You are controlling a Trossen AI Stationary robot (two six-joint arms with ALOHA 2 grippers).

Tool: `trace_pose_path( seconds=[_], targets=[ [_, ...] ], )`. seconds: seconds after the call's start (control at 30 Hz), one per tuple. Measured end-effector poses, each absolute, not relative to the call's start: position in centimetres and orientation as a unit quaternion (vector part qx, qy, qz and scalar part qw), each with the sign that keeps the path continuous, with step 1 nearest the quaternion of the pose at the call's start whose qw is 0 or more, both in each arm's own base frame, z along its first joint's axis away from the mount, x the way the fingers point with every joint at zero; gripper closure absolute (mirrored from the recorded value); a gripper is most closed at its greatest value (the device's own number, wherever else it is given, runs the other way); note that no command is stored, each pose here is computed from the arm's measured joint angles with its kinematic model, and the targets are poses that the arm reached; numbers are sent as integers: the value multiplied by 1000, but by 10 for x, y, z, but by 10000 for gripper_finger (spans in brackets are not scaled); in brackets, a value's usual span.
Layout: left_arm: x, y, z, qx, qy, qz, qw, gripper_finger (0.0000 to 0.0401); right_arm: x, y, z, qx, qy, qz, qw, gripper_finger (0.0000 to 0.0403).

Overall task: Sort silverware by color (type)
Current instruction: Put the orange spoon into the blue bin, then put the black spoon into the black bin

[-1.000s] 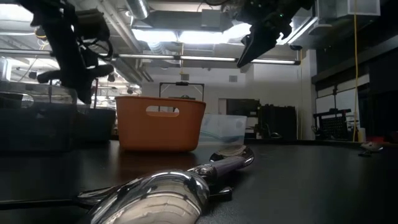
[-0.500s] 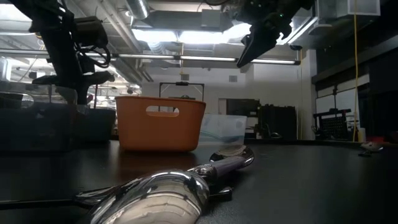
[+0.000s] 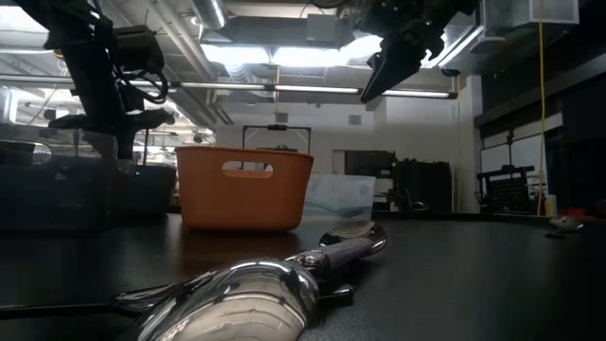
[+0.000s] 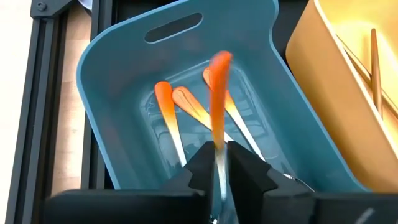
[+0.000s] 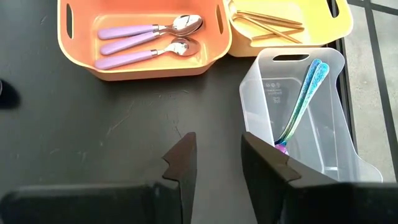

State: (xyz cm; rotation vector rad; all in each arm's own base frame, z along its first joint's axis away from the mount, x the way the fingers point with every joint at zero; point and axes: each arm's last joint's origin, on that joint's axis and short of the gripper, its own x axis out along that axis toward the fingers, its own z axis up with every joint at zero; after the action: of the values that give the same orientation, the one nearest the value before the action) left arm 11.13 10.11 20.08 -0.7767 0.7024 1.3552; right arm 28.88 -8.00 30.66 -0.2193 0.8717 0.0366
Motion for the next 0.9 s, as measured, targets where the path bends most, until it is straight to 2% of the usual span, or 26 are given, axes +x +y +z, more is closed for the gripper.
trace_pose_path(
  seconds=[0.33,0.63,0.9],
  targets=[
    [111,101,201,-343,309,598,655,315,289,-80,307,-106,421,18,901,288],
    [112,101,201,-343,308,598,656,315,286,-79,304,-51,439,-2,897,288],
    [112,101,201,-342,309,595,658,318,280,-77,300,43,470,-41,881,288]
  ],
)
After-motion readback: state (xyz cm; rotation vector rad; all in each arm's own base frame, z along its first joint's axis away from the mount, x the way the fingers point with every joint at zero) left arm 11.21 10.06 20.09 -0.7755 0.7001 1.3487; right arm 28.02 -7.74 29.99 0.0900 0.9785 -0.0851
